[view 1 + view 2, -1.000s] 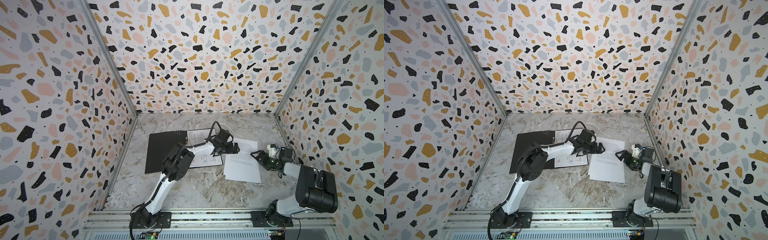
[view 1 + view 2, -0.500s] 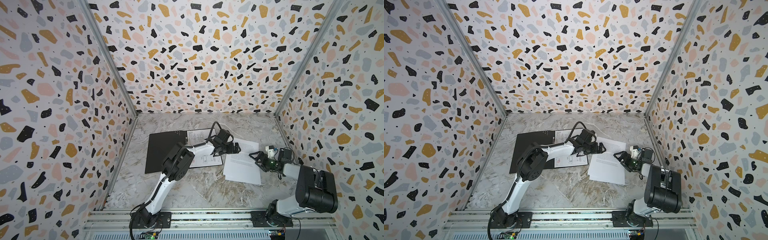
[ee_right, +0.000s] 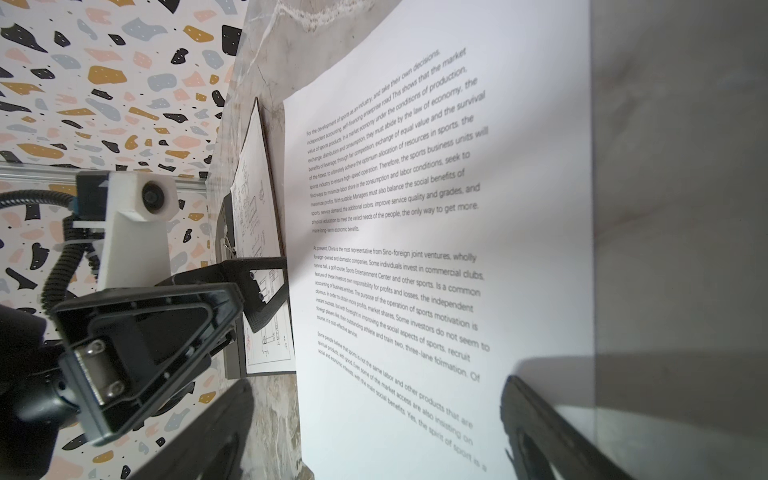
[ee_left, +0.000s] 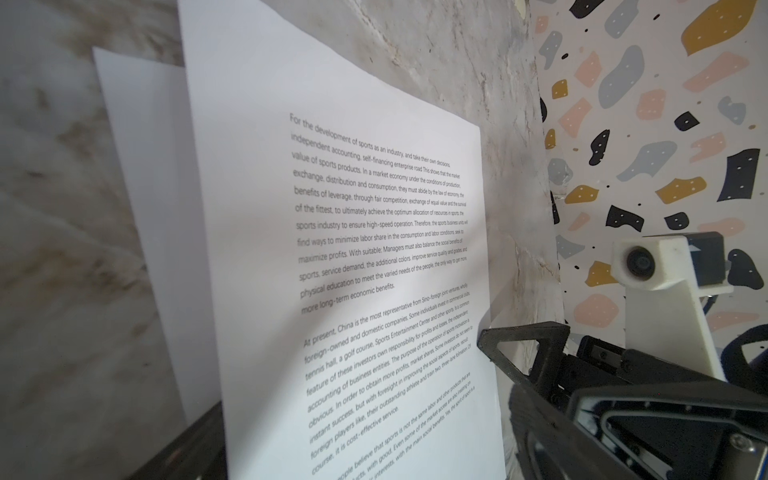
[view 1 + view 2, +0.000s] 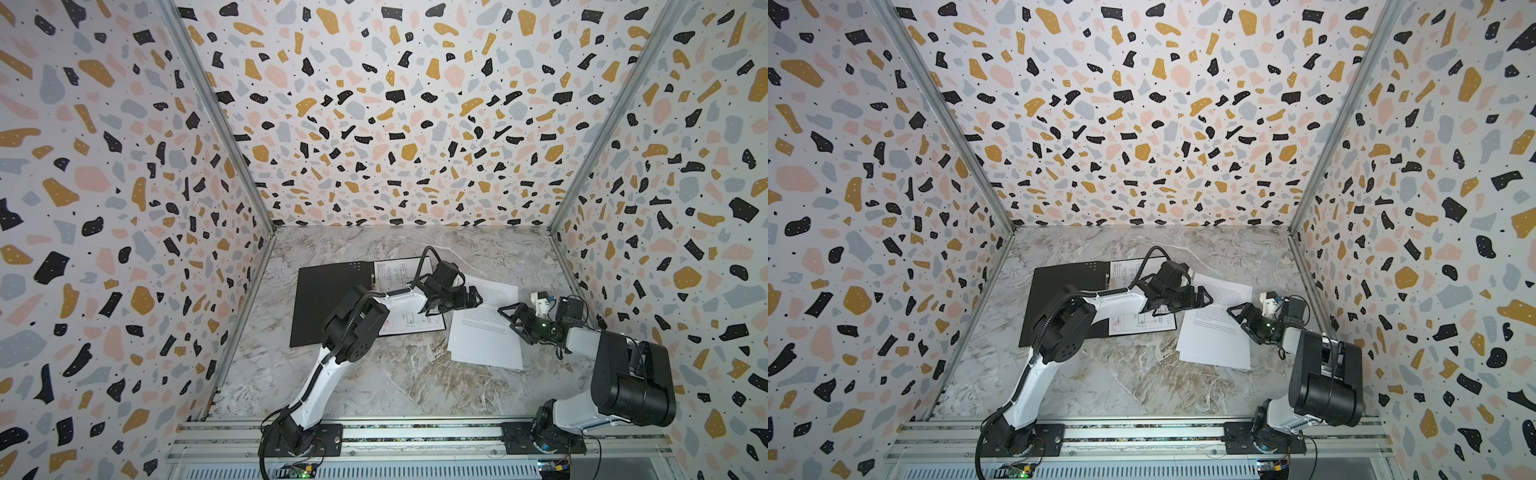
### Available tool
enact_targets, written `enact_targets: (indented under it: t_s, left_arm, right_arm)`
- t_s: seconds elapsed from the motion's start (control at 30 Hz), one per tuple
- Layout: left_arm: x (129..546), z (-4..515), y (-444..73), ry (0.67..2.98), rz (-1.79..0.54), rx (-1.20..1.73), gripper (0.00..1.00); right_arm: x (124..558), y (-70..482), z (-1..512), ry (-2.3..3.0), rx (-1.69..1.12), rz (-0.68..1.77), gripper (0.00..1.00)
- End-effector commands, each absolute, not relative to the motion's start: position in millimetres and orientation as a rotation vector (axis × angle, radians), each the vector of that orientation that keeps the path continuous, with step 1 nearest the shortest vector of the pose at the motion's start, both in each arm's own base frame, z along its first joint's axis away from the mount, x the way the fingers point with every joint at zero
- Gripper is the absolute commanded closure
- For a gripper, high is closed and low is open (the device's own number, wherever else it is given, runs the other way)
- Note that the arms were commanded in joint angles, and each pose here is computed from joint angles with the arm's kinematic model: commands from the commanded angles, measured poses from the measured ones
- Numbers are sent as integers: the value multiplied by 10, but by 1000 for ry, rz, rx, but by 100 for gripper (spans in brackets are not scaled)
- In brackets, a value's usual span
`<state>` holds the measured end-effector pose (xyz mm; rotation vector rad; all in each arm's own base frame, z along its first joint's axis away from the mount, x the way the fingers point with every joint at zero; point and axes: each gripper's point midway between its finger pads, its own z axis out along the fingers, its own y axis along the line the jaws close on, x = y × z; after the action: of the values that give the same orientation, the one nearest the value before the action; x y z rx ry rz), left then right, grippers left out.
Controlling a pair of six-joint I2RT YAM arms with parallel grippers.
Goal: Put the files into the folder
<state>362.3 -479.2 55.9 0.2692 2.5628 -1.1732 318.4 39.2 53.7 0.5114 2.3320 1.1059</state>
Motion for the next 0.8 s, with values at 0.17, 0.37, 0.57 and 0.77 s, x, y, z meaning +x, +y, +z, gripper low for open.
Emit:
enact_targets:
  t_s: [0.17, 0.37, 0.57, 0.77]
  left_arm:
    - [3576, 837, -4801, 2499, -1237, 274, 19]
    - [3620, 933, -4750, 2475, -1228, 259, 49]
    - [3673, 1072, -4673, 2449, -1191, 272, 74]
    - [3763, 1158, -4495, 2430, -1174, 244, 94]
  right_arm:
    - [3022, 399, 335, 2407, 571, 1070, 6]
    - [3019, 411, 355, 2418, 559, 1055, 7]
    - [3042, 441, 429, 2415, 536, 1033, 6]
    - [3114, 533, 559, 2403, 498, 1039, 6]
